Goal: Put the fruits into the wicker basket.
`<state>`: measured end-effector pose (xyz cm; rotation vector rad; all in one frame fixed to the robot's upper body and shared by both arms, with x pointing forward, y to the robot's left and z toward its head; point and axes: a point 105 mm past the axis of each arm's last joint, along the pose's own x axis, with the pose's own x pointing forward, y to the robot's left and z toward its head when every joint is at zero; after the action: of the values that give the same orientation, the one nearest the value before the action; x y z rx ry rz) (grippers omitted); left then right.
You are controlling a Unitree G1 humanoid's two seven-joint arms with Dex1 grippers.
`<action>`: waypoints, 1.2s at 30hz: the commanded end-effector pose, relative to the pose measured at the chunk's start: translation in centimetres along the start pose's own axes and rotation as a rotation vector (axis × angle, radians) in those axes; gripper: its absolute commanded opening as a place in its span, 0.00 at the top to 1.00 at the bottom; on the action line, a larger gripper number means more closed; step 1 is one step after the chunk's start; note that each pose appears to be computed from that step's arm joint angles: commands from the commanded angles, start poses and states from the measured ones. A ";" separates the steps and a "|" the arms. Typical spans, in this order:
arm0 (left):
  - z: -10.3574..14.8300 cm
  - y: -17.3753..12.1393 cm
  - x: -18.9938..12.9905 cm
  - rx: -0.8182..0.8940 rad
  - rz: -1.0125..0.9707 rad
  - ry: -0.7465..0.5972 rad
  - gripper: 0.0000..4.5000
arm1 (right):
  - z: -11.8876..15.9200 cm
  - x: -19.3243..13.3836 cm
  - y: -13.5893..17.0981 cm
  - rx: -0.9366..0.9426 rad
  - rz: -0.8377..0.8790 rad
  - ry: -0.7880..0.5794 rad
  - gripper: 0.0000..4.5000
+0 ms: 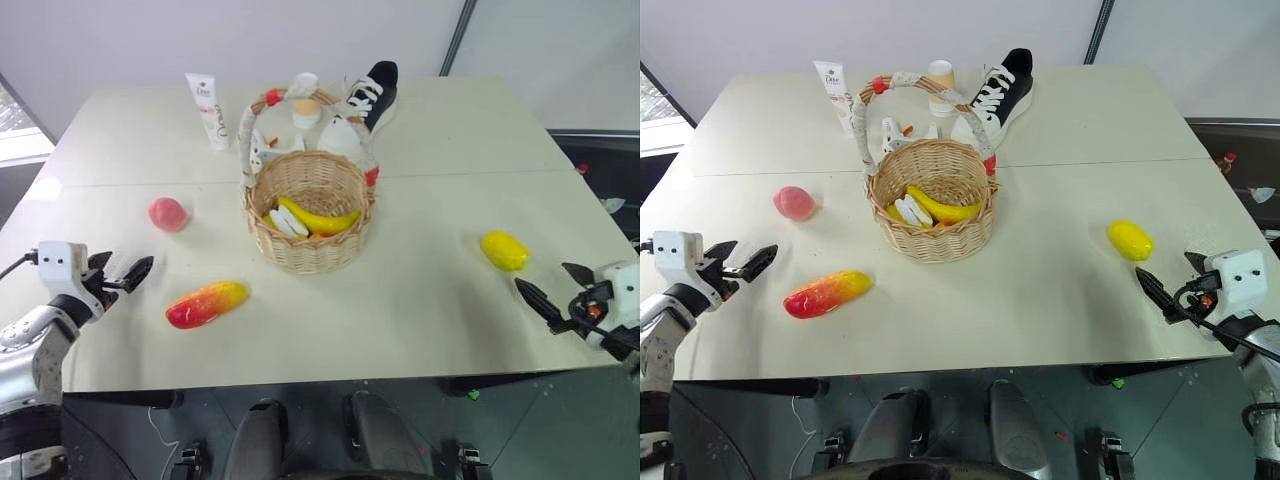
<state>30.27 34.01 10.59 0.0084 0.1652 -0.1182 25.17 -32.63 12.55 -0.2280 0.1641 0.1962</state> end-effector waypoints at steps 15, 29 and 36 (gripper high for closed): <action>4.0 -1.5 2.0 0.044 -0.016 -0.084 0.00 | 9.1 2.2 5.2 -0.092 0.222 -0.241 0.01; 7.3 -3.7 7.7 0.085 0.113 0.004 0.00 | 15.2 3.6 21.0 -0.162 0.767 -0.385 0.01; 6.4 -3.8 9.1 0.129 0.128 0.140 0.00 | 15.1 3.8 22.6 -0.163 0.814 -0.419 0.01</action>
<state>39.59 28.42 13.95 0.1256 0.3244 -0.0234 26.48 -7.19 20.63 -0.2545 -0.1290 1.0464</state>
